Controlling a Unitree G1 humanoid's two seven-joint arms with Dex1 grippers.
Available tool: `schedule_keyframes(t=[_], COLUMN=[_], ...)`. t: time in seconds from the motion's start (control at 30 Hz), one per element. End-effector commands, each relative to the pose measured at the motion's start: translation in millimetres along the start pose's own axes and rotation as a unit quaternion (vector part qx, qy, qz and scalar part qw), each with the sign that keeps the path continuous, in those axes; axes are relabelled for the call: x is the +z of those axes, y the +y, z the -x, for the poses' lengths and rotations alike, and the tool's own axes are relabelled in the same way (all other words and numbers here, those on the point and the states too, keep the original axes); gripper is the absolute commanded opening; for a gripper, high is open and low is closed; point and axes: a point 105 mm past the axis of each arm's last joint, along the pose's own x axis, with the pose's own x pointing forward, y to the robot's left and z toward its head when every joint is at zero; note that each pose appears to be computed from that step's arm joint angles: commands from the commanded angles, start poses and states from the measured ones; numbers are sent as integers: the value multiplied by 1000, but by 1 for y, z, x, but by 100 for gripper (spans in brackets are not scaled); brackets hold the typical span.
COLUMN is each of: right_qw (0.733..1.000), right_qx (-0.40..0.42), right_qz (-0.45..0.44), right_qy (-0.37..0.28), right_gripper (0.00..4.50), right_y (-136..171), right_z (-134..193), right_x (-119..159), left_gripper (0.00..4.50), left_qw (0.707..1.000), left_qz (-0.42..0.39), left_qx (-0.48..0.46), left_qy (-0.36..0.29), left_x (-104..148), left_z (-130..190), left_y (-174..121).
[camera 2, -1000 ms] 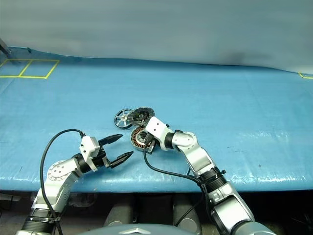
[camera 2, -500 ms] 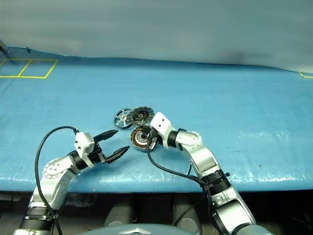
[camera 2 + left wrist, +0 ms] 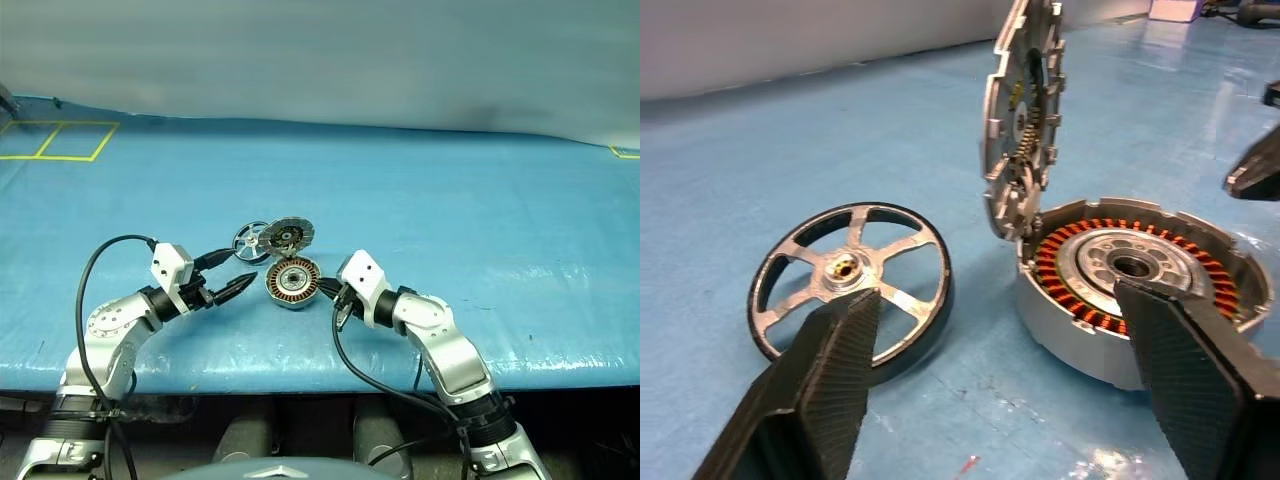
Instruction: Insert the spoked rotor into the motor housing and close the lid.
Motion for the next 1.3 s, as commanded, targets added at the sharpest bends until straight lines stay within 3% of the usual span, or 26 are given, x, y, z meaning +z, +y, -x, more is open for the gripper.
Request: schedule_keyframes(t=[0.03,0.6,1.23,1.3], right_qw=[1000,999,998,998], right_qx=[-16,-42,-53,-55], right_qz=[7,-2,-1,-1], right_qy=[-23,-17,-16,-16], right_gripper=[0,0,0,0], right_y=[-1,2,0,0], right_z=[8,8,8,8], right_x=[13,4,2,2], left_gripper=[290,290,290,252], left_qw=[999,995,988,988], left_qz=[-31,-44,-42,-40], left_qx=[6,1,-24,-26], left_qy=[7,86,144,149], left_x=[13,14,-10,-12], left_z=[-2,-43,-60,-59], left_y=[14,47,43,43])
